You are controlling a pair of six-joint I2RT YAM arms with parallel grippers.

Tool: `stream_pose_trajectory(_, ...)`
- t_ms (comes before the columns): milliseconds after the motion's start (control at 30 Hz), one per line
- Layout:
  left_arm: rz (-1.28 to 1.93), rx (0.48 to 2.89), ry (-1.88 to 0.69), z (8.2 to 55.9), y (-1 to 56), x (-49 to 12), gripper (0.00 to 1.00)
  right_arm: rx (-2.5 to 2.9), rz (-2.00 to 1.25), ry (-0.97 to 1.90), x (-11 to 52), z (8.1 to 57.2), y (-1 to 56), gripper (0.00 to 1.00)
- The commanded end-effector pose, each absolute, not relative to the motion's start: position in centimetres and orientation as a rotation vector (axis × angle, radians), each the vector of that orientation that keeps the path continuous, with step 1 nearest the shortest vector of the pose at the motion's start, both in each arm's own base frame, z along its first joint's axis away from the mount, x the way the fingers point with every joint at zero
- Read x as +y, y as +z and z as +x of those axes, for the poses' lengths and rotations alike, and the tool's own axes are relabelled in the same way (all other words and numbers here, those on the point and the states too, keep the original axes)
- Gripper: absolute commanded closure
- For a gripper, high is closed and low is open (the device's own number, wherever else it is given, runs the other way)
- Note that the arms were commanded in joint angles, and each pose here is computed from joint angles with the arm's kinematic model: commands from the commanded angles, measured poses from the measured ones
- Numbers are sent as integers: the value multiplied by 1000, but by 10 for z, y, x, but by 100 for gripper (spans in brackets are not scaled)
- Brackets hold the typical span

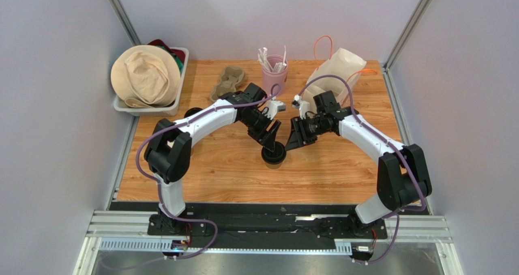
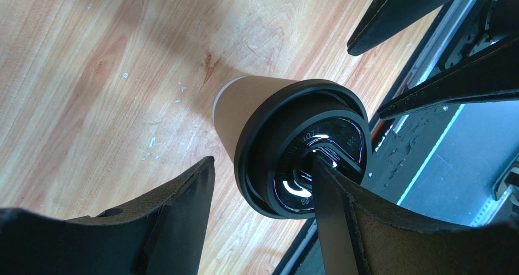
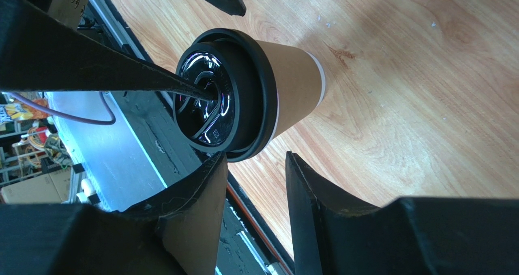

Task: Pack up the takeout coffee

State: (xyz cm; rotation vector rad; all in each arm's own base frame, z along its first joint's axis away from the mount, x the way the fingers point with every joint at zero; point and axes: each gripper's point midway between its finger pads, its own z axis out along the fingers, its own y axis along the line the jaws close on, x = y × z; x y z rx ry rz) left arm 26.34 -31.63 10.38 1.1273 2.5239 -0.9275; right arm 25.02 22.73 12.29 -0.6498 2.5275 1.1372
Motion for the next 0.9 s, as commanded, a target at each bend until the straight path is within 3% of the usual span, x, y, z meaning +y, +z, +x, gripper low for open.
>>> stream_pose_trajectory(0,1152,2534,-680,282,80,-295,33,2462,-669,1112,235,261,131,57)
stream_pose_trajectory(867,1183,2543,-636,277,72,-296,34,2469,-727,1002,242,257,114,66)
